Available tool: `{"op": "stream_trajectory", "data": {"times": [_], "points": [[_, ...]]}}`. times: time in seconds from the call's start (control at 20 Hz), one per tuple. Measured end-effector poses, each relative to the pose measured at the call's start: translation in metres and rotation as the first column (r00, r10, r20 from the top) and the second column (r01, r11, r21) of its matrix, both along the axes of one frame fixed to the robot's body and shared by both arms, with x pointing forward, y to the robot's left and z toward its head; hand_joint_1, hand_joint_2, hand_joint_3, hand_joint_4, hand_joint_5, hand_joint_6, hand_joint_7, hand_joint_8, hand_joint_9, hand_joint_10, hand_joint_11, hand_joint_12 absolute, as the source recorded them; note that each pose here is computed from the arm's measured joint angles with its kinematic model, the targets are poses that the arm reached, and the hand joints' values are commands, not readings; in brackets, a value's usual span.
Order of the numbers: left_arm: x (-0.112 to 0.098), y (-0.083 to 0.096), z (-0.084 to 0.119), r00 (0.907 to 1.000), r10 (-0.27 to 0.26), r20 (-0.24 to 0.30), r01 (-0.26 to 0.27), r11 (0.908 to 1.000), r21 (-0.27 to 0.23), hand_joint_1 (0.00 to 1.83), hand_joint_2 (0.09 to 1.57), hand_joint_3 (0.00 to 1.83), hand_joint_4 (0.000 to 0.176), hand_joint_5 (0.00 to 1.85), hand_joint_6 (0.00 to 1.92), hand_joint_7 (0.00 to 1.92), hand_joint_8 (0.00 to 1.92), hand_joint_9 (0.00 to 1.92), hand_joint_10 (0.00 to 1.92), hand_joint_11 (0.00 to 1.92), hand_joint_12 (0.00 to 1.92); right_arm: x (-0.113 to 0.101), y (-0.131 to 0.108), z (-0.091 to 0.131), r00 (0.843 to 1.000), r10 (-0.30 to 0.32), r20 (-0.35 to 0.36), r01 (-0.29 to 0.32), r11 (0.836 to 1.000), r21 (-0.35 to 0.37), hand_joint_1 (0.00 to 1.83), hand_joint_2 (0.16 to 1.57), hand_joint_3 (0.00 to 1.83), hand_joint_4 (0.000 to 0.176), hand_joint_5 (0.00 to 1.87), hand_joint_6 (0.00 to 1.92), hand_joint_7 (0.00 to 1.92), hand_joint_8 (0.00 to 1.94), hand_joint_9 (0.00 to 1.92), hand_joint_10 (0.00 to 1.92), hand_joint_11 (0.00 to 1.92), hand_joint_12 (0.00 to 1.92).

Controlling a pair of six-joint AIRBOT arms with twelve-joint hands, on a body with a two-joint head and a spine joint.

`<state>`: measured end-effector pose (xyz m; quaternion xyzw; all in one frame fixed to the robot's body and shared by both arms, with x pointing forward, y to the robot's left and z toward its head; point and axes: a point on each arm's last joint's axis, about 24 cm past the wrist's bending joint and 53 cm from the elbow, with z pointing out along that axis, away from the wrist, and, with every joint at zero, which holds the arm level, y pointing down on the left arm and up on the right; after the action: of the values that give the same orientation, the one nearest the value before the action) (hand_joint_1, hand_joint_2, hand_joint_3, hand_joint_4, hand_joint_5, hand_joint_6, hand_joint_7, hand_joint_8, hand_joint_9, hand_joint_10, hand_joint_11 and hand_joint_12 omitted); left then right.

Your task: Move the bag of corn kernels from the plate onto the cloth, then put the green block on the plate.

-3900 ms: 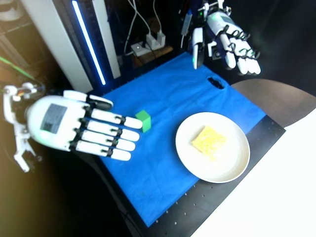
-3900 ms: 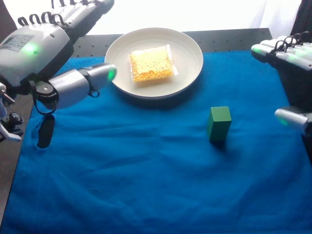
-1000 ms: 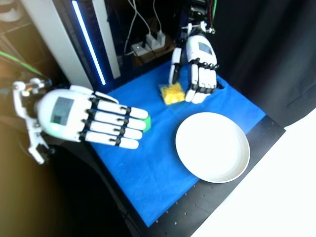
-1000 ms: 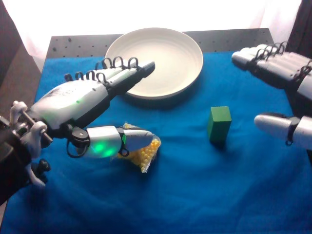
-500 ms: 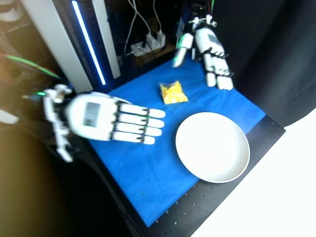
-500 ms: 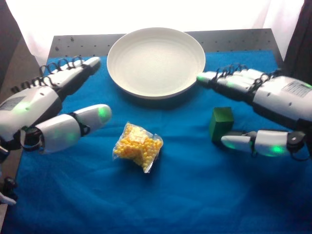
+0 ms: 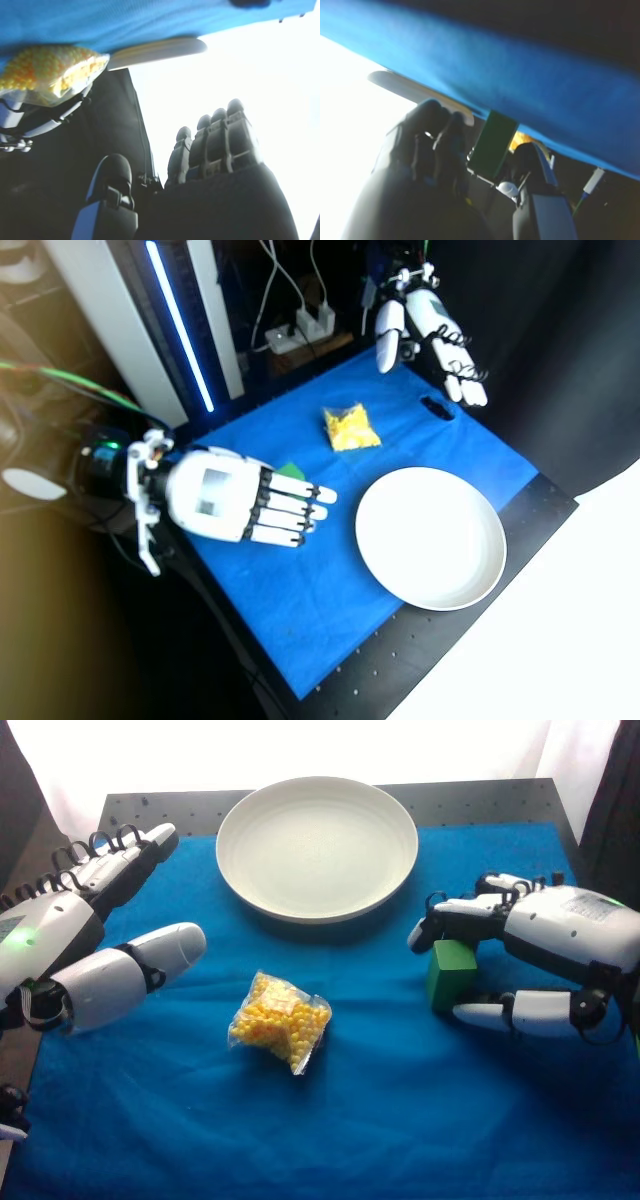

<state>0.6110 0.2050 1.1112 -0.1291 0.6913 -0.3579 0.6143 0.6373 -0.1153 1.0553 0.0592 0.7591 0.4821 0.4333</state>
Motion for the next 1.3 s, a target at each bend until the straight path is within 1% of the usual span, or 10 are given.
{"op": "stream_trajectory", "data": {"times": [0.05, 0.1, 0.35, 0.5, 0.6, 0.75, 0.9, 1.05, 1.2, 1.3], "points": [[0.0, 0.0, 0.0, 1.0, 0.001, -0.001, -0.001, 1.0, 0.0, 0.03, 1.28, 0.0, 0.132, 0.0, 0.0, 0.0, 0.0, 0.0, 0.0, 0.0, 0.0, 0.001, 0.0, 0.001, 1.0, -0.001, 0.0, 0.001, 1.0, 0.007, 1.18, 1.28, 0.0, 0.0, 0.52, 1.42, 0.84, 1.44, 0.86, 1.49, 0.49, 1.92], [0.0, 0.002, -0.001, 1.0, 0.007, -0.005, -0.007, 1.0, 0.0, 0.04, 1.27, 0.0, 0.134, 0.0, 0.0, 0.0, 0.0, 0.0, 0.0, 0.0, 0.0, 0.001, 0.001, 0.001, 1.0, -0.001, 0.001, 0.001, 1.0, 0.007, 1.19, 1.28, 0.0, 0.0, 0.55, 1.36, 0.82, 1.54, 1.01, 1.65, 0.85, 1.92], [-0.003, 0.009, -0.008, 0.9995, 0.026, -0.021, -0.026, 0.9996, 0.007, 0.05, 1.29, 0.0, 0.171, 0.0, 0.0, 0.0, 0.0, 0.0, 0.0, 0.0, 0.0, 0.013, 0.01, 0.02, 0.999, 0.02, 0.038, -0.02, 1.0, 0.013, 1.18, 1.3, 0.01, 0.0, 0.58, 1.32, 0.74, 1.71, 1.13, 1.86, 1.21, 1.92], [-0.003, 0.012, -0.01, 0.999, 0.037, -0.025, -0.037, 0.9993, 0.006, 0.06, 1.28, 0.0, 0.155, 0.0, 0.0, 0.0, 0.0, 0.0, 0.0, 0.0, 0.0, 0.015, 0.014, 0.043, 0.996, 0.039, 0.074, -0.045, 0.996, 0.081, 1.3, 1.27, 0.0, 0.0, 0.58, 1.41, 0.73, 1.48, 0.73, 1.66, 0.77, 1.92], [-0.003, 0.012, -0.009, 0.9991, 0.034, -0.024, -0.034, 0.9994, 0.007, 0.05, 1.31, 0.01, 0.143, 0.0, 0.0, 0.0, 0.0, 0.0, 0.0, 0.0, 0.0, 0.016, 0.014, 0.056, 0.993, 0.045, 0.108, -0.055, 0.995, 0.087, 1.32, 1.27, 0.0, 0.0, 0.57, 1.48, 0.74, 1.42, 0.68, 1.63, 0.66, 1.91], [-0.003, 0.012, -0.009, 0.999, 0.037, -0.024, -0.037, 0.9993, 0.006, 0.03, 1.28, 0.0, 0.163, 0.0, 0.0, 0.0, 0.0, 0.0, 0.0, 0.0, 0.0, 0.027, 0.016, 0.091, 0.981, 0.043, 0.187, -0.065, 0.992, 0.112, 1.13, 1.29, 0.0, 0.0, 0.64, 1.46, 0.72, 1.51, 0.67, 1.59, 0.61, 1.9], [-0.003, 0.013, -0.009, 0.9989, 0.039, -0.024, -0.039, 0.9992, 0.006, 0.07, 1.29, 0.0, 0.169, 0.0, 0.0, 0.0, 0.0, 0.0, 0.0, 0.0, 0.0, 0.042, 0.024, 0.116, 0.968, 0.041, 0.247, -0.071, 0.991, 0.116, 1.32, 1.26, 0.0, 0.0, 0.59, 1.47, 0.71, 1.44, 0.73, 1.56, 0.63, 1.84], [-0.003, 0.013, -0.009, 0.9989, 0.041, -0.024, -0.041, 0.9992, 0.003, 0.07, 1.29, 0.0, 0.167, 0.0, 0.0, 0.0, 0.0, 0.0, 0.0, 0.0, 0.0, 0.066, 0.031, 0.111, 0.973, 0.015, 0.229, -0.036, 0.995, 0.091, 1.19, 1.27, 0.0, 0.0, 0.65, 1.38, 0.76, 1.51, 0.77, 1.6, 0.7, 1.9], [-0.003, 0.013, -0.009, 0.999, 0.039, -0.022, -0.039, 0.9992, 0.003, 0.06, 1.31, 0.01, 0.176, 0.0, 0.0, 0.0, 0.0, 0.0, 0.0, 0.0, 0.0, 0.086, 0.044, 0.096, 0.98, 0.009, 0.197, -0.013, 1.0, 0.022, 1.11, 1.31, 0.0, 0.01, 0.64, 1.55, 0.63, 1.51, 0.53, 1.42, 0.39, 1.89], [-0.003, 0.013, -0.008, 0.999, 0.04, -0.021, -0.04, 0.9992, 0.001, 0.09, 1.29, 0.0, 0.167, 0.0, 0.0, 0.0, 0.0, 0.0, 0.0, 0.0, 0.0, 0.099, 0.054, 0.085, 0.985, -0.004, 0.17, 0.005, 1.0, -0.007, 1.18, 1.3, 0.0, 0.0, 0.6, 1.34, 0.73, 1.66, 0.74, 1.7, 0.79, 1.92]]}}
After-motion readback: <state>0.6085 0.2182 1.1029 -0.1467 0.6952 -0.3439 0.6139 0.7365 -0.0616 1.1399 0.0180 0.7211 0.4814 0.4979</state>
